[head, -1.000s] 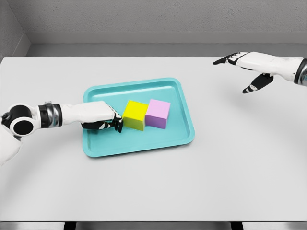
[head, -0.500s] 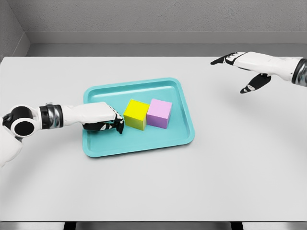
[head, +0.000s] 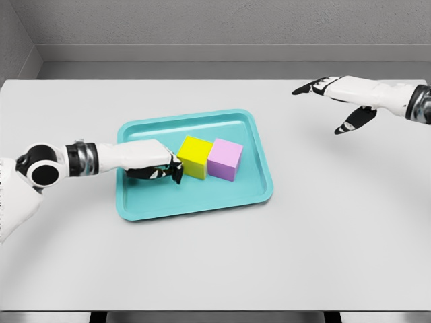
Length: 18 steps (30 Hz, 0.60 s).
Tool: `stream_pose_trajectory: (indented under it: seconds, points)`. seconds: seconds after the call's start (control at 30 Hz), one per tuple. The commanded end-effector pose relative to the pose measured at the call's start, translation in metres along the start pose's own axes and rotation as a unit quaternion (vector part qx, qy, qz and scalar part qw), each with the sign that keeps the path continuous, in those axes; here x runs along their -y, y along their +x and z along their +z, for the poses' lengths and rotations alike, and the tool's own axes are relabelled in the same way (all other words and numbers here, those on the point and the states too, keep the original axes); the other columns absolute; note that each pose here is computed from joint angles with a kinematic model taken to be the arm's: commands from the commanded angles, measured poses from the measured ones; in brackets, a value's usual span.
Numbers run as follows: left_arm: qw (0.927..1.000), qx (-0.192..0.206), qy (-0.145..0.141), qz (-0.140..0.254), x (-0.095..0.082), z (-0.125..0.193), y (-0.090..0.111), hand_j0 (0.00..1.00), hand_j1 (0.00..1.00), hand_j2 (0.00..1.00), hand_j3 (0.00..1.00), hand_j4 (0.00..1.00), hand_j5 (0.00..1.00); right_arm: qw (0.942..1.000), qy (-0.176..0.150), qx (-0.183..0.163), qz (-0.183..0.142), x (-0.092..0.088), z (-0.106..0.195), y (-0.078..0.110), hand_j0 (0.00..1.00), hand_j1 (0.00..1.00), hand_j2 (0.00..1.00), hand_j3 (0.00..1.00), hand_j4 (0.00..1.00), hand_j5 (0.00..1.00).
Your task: Push two cubes
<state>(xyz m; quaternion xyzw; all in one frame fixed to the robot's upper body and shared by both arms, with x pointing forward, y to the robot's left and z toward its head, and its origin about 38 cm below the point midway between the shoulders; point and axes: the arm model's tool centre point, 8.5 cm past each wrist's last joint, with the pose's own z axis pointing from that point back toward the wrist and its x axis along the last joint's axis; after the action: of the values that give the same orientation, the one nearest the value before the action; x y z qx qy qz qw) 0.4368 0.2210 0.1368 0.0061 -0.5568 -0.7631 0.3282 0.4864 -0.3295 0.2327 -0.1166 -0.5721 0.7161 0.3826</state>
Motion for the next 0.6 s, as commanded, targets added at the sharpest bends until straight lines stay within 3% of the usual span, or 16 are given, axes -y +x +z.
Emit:
stream_pose_trajectory:
  seconds: [0.0,0.57]
  points:
    - [1.0,0.0,0.002,0.009,0.002,-0.003,-0.001,0.42,0.42,0.42,0.42,0.42,0.42,1.0,-0.001,0.001,-0.002,0.0,0.0,0.001,1.0,1.0,1.0,1.0,1.0,1.0]
    - [0.9997,-0.004,0.004,0.022,0.001,-0.015,-0.008,0.41,0.41,0.41,0.41,0.41,0.41,0.9999,-0.001,0.012,0.008,0.003,-0.002,0.009,1.0,1.0,1.0,1.0,1.0,1.0]
